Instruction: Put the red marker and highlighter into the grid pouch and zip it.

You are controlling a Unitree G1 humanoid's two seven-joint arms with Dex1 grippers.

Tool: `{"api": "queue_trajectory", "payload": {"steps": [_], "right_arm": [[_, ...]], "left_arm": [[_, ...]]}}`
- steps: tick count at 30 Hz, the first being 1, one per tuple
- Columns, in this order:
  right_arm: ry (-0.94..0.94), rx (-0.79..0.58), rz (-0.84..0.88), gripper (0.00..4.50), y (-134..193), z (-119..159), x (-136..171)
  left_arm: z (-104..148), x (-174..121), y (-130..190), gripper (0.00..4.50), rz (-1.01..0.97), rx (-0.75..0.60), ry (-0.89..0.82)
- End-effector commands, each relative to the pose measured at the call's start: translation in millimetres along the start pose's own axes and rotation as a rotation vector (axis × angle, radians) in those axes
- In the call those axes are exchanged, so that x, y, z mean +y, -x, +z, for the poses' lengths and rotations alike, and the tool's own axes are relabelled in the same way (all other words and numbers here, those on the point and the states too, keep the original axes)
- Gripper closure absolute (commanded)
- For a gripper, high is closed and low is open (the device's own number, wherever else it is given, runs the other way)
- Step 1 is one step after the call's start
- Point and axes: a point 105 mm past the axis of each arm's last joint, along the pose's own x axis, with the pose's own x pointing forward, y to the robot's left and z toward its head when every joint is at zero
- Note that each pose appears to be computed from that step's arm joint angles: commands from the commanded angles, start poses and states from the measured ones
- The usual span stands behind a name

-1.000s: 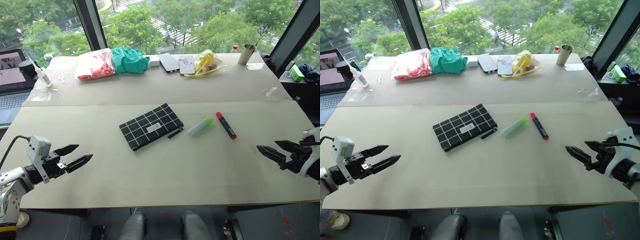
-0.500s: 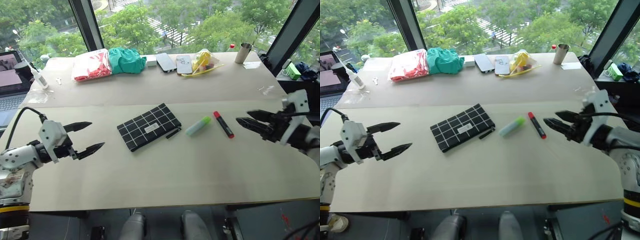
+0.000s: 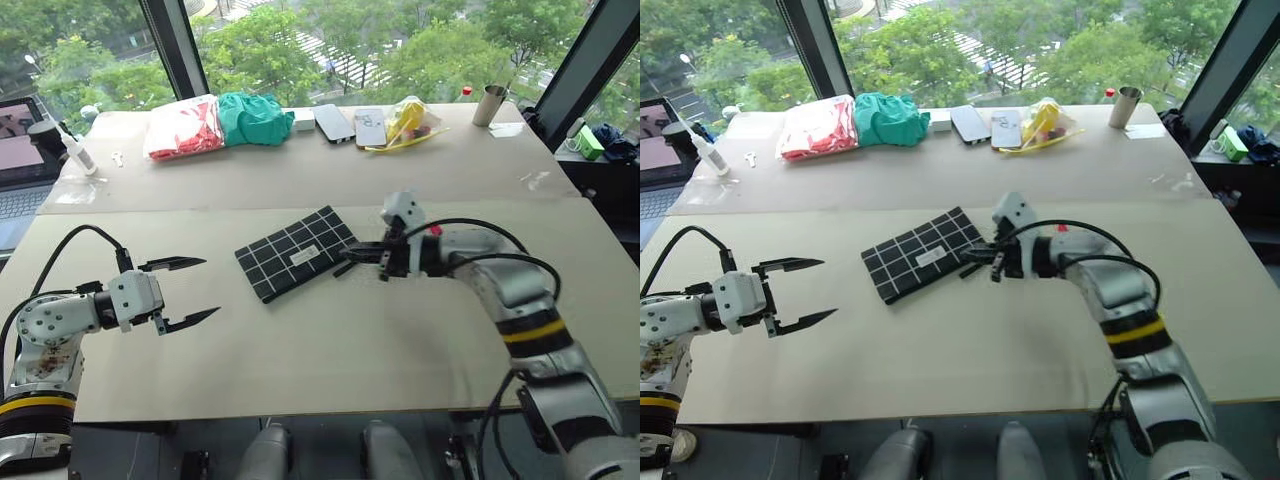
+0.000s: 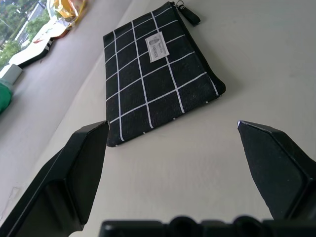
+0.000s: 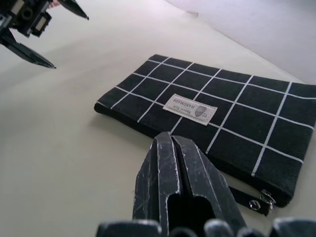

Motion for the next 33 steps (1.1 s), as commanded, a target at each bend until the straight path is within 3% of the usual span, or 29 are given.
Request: {"api": "queue_trajectory", "payload": {"steps": [1,4,21,27,33], "right_arm": [[0.129,-0.003,-0.127,4.48,-13.0,15.8,-24.2],[0.196,0.065,-0.211,4.48,-25.0,7.8,-39.2],[0.343,0.385,-0.260,4.48,-26.6,-48.6,-48.0],[0.338,0.371,-0.261,4.48,-32.6,-48.5,-44.6],[0.326,0.364,-0.282,4.48,-31.4,-48.5,-46.5]], "left_arm": [[4.2,2.7,-3.4,0.00,-0.019,-0.027,0.052],[1.4,-2.9,-12.1,0.00,-0.059,-0.035,0.115],[-11.4,13.7,-28.1,0.00,-0.103,0.037,-0.024],[-35.7,3.8,-33.5,0.00,-0.218,0.199,-0.209],[-32.9,-3.4,-59.1,0.00,-0.237,0.145,-0.303]]}}
